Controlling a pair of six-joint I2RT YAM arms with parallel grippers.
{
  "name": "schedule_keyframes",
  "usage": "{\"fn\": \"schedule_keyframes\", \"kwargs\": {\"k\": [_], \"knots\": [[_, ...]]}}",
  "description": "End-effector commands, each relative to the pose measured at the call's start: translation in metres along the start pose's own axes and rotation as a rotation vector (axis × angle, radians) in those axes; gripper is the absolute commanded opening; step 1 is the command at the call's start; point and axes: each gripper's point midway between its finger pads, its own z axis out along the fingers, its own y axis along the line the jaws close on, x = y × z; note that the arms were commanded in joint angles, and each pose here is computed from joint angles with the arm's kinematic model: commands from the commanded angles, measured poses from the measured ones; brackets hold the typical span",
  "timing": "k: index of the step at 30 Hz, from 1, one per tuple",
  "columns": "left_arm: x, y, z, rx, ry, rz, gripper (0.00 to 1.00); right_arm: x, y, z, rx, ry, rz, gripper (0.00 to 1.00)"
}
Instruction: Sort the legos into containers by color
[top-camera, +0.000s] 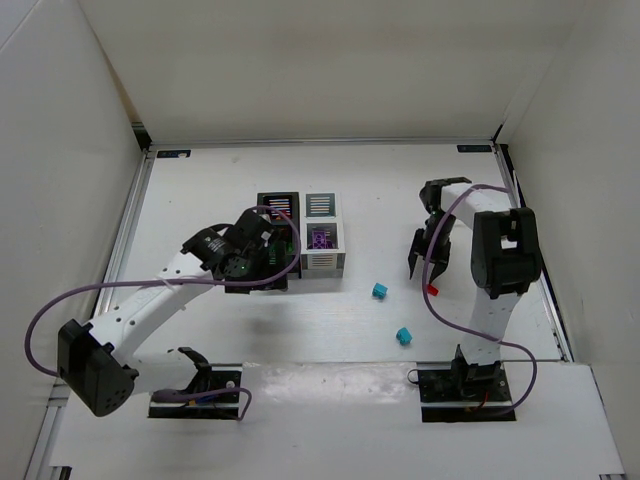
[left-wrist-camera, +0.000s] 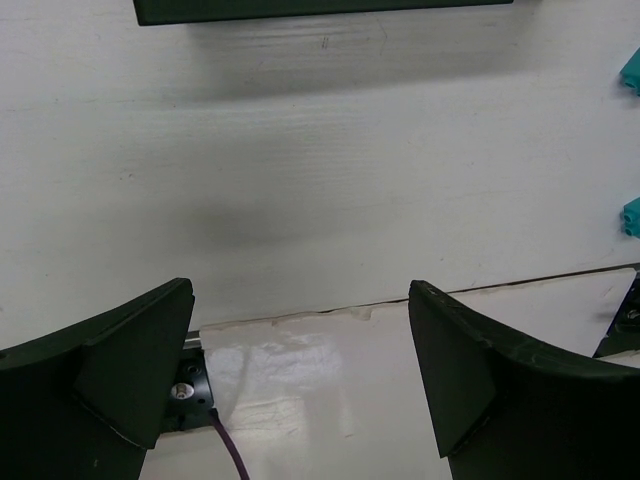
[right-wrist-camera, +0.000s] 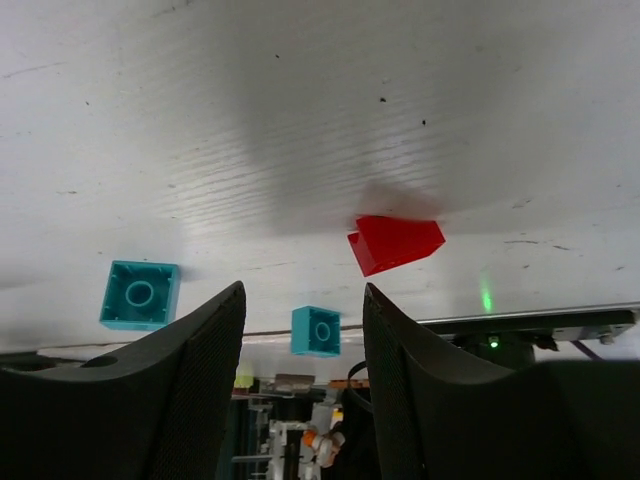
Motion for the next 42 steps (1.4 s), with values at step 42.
{"fn": "schedule_keyframes", "kwargs": {"k": [42], "knots": [[-0.003,-0.013,0.018,0.055,0.064,0.007,1.0,0.015,-0.047,0.001,0.09,-0.017,-0.114,0.58]]}}
